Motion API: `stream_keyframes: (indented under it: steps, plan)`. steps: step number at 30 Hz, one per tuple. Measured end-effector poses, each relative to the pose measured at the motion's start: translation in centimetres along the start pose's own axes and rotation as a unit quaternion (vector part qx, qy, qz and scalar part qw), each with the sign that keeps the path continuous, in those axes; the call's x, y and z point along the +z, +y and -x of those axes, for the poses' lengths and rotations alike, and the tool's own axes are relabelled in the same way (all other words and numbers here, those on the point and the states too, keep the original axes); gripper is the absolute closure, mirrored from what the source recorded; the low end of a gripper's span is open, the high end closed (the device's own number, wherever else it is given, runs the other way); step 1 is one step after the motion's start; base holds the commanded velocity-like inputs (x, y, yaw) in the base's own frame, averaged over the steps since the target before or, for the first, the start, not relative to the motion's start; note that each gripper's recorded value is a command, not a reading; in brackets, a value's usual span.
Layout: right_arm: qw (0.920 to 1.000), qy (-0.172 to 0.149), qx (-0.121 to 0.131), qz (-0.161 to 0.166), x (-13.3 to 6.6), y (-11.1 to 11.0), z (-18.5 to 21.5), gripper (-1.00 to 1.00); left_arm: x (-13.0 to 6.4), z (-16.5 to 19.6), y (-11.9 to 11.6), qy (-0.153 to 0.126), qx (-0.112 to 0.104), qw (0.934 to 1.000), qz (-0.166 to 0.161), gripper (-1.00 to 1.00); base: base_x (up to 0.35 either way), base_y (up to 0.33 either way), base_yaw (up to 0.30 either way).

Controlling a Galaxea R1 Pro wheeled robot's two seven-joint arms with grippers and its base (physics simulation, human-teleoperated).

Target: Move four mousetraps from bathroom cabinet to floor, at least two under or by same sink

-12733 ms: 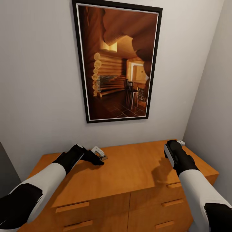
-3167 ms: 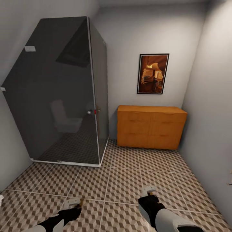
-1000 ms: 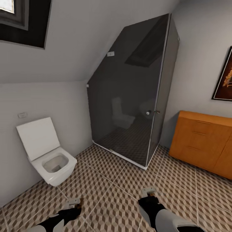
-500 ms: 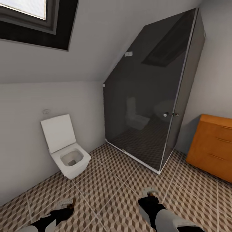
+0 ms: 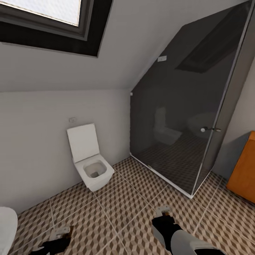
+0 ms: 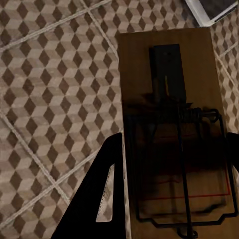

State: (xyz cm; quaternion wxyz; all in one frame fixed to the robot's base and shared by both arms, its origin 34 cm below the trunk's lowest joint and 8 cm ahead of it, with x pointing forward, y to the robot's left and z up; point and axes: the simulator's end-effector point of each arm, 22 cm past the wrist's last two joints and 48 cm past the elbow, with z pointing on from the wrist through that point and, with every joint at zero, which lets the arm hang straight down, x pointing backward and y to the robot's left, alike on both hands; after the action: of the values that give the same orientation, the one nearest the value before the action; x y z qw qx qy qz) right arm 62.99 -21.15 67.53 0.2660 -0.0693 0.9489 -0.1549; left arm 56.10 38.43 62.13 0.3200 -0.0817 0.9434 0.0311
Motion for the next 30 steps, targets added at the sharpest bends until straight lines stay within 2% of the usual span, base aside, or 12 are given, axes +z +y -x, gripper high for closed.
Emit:
stream_keyframes:
  steps: [6, 13, 19, 22, 30]
  plan:
    - [1.0000, 0.000, 0.000, 0.000, 0.0, 0.0, 0.0, 1.00, -0.1, 0.8, 1.2, -0.021, -0.017, 0.9996, 0.009, 1.00, 0.000, 0.000, 0.300]
    - [1.0000, 0.000, 0.000, -0.001, 0.0, 0.0, 0.0, 1.00, -0.1, 0.9, 0.8, -0.025, -0.020, 0.9995, 0.007, 1.00, 0.000, 0.000, 0.262]
    - [1.0000, -0.001, 0.000, -0.001, 0.0, -0.1, 0.0, 1.00, 0.0, 0.7, -0.2, -0.022, -0.022, 0.9995, 0.002, 1.00, 0.033, -0.003, 0.048]
    - [1.0000, 0.000, 0.000, -0.002, 0.0, -0.1, 0.0, 1.00, 0.0, 0.4, -1.0, -0.018, -0.021, 0.9996, -0.004, 1.00, 0.257, -0.081, 0.004]
    - [1.0000, 0.000, -0.001, -0.002, 0.0, -0.1, 0.0, 1.00, 0.0, 0.3, -1.2, -0.016, -0.022, 0.9996, -0.006, 1.00, 0.304, -0.116, 0.001]
